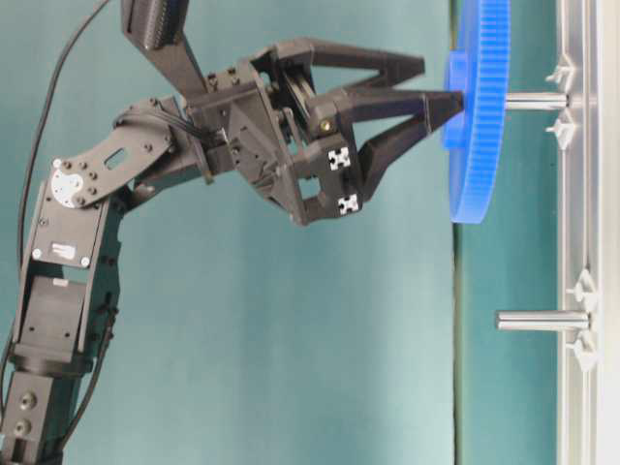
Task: Insert the large gear onto the shaft.
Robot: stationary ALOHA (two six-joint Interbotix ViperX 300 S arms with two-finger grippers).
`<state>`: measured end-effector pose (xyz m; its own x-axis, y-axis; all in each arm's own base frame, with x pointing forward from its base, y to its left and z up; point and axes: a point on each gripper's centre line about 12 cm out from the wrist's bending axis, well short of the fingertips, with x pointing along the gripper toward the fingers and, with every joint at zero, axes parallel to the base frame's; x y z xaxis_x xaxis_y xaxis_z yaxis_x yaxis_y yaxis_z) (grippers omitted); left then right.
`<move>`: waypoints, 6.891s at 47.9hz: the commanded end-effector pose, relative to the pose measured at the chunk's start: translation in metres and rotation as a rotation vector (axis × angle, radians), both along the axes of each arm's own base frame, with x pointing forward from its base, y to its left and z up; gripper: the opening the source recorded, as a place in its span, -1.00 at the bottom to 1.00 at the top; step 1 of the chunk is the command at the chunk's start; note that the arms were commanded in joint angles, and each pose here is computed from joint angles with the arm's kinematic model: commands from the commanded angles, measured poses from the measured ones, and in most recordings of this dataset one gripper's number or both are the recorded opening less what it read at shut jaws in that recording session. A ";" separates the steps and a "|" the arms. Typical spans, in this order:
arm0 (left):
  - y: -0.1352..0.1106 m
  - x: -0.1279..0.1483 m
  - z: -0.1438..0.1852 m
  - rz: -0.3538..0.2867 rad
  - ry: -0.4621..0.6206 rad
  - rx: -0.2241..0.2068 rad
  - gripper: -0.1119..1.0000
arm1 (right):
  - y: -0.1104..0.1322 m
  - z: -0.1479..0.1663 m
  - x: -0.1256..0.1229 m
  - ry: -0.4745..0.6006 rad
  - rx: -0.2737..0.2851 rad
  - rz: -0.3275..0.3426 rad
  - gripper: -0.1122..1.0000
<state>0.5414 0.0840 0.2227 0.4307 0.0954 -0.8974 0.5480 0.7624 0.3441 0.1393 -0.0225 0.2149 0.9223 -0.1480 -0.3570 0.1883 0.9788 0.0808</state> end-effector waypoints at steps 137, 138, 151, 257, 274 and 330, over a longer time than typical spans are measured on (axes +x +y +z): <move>0.017 -0.068 0.052 0.414 -0.052 -0.176 0.78 | -0.001 0.004 0.001 -0.027 0.003 -0.009 -0.62; 0.019 -0.071 0.054 0.425 -0.055 -0.179 0.78 | -0.001 0.004 0.001 -0.027 0.003 -0.009 -0.62; 0.022 -0.120 0.083 0.462 -0.180 -0.190 0.77 | -0.001 0.004 0.000 -0.030 0.002 -0.009 -0.62; -0.077 -0.349 0.088 0.391 -0.827 -0.531 0.65 | -0.001 0.003 0.001 -0.054 0.000 -0.010 -0.61; -0.078 -0.371 0.068 0.375 -0.882 -0.548 0.64 | -0.001 0.000 0.001 -0.082 -0.005 -0.010 -0.62; -0.080 -0.398 0.007 0.403 -0.982 -0.658 0.48 | 0.000 -0.037 -0.005 -0.081 0.023 -0.021 -0.62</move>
